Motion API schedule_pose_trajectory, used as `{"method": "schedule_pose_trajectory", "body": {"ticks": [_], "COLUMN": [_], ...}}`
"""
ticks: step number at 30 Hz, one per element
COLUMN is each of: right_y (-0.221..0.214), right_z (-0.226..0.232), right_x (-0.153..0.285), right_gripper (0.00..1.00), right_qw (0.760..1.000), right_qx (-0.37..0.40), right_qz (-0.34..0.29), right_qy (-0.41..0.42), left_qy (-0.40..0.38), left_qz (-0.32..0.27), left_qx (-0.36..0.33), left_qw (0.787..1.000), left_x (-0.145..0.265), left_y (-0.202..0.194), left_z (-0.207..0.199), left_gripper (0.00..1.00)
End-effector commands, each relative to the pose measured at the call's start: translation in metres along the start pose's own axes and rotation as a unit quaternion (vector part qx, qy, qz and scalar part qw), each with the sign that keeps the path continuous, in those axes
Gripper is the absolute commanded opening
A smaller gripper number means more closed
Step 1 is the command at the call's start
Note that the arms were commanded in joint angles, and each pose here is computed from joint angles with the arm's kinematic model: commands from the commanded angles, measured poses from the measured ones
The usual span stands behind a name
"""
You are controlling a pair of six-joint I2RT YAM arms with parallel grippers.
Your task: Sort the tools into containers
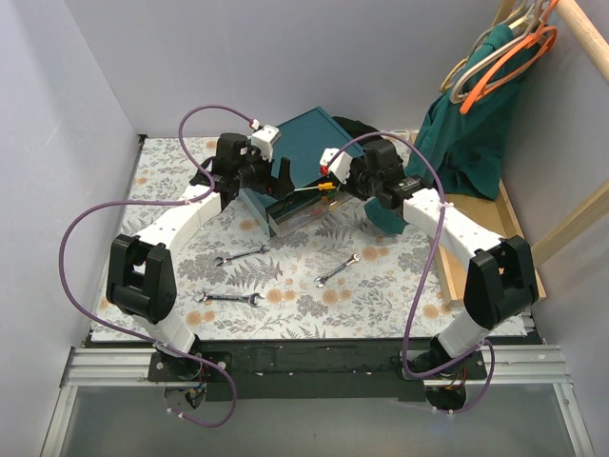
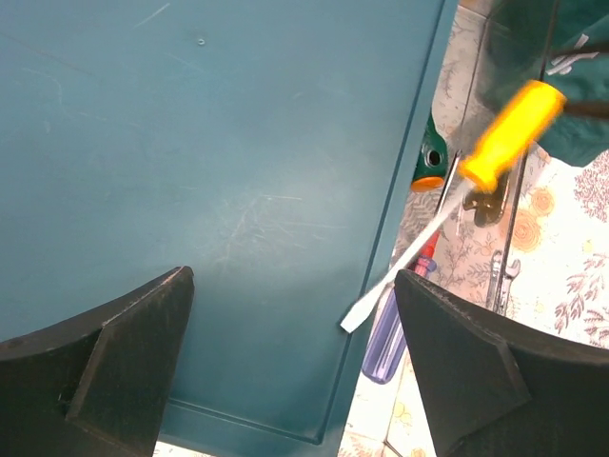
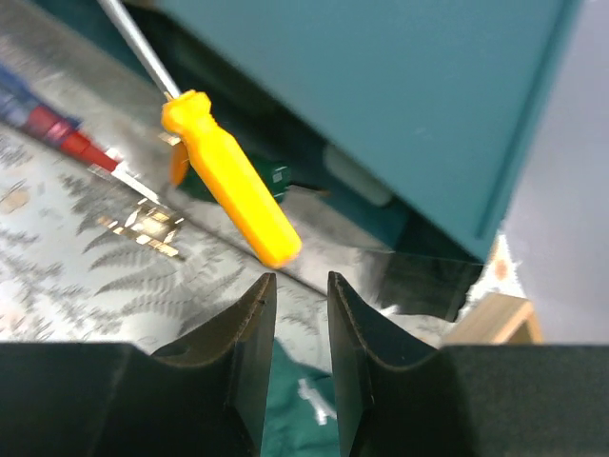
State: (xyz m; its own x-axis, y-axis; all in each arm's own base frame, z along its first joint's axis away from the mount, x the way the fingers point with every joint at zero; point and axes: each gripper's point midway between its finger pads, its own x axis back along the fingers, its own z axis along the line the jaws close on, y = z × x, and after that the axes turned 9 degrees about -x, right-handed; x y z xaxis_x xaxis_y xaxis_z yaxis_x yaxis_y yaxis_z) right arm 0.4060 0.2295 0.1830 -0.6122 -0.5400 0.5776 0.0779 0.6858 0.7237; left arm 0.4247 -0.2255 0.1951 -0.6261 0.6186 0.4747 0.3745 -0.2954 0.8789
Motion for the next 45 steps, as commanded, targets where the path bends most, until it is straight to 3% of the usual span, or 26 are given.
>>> {"method": "schedule_pose_trajectory", "body": {"ticks": [1,9,13,15,17,21,22,24,25,27,45], "right_y": [0.042,0.044,0.036,0.03,0.017,0.003,0.001,-0.005,-0.008,-0.012,0.032], "right_z": [-0.038,-0.043,-0.036,-0.036,-0.022,-0.003,-0.002,0.001,0.001,0.001,-0.02], "right_x": [0.012,0.014,0.026,0.036,0.036,0.033,0.031,0.025,0.022,0.013,-0.052], "right_gripper": [0.36,0.36,0.32,0.22,0.02,0.01,0.01,0.01,0.01,0.01,0.01], "right_qw": [0.996,0.996,0.994,0.986,0.978,0.974,0.974,0.974,0.974,0.975,0.951], "right_qx": [0.006,0.0,-0.061,-0.135,-0.187,-0.218,-0.22,-0.221,-0.221,-0.221,-0.301], "right_qz": [-0.054,-0.054,-0.054,-0.064,-0.06,-0.046,-0.043,-0.035,-0.031,-0.023,-0.067], "right_qy": [-0.066,-0.078,-0.077,-0.08,-0.064,-0.036,-0.034,-0.031,-0.03,-0.028,0.018], "left_qy": [-0.014,-0.017,0.039,0.074,0.096,0.085,0.082,0.072,0.067,0.063,0.041], "left_qz": [-0.017,-0.022,-0.051,-0.056,-0.073,-0.071,-0.068,-0.062,-0.057,-0.048,0.014], "left_qx": [-0.023,-0.023,-0.031,-0.041,-0.048,-0.063,-0.059,-0.056,-0.05,-0.047,-0.036], "left_qw": [0.999,0.999,0.997,0.995,0.992,0.992,0.993,0.994,0.995,0.996,0.998], "left_x": [0.019,0.021,0.021,0.016,0.015,-0.004,-0.008,-0.017,-0.019,-0.023,-0.026], "left_y": [0.016,0.021,0.051,0.059,0.076,0.079,0.079,0.077,0.074,0.066,0.006], "left_z": [-0.013,-0.016,0.006,0.022,0.033,0.038,0.038,0.038,0.037,0.036,0.025], "left_gripper": [0.87,0.88,0.88,0.87,0.84,0.64,0.48,0.29,0.1,0.0,0.0]}}
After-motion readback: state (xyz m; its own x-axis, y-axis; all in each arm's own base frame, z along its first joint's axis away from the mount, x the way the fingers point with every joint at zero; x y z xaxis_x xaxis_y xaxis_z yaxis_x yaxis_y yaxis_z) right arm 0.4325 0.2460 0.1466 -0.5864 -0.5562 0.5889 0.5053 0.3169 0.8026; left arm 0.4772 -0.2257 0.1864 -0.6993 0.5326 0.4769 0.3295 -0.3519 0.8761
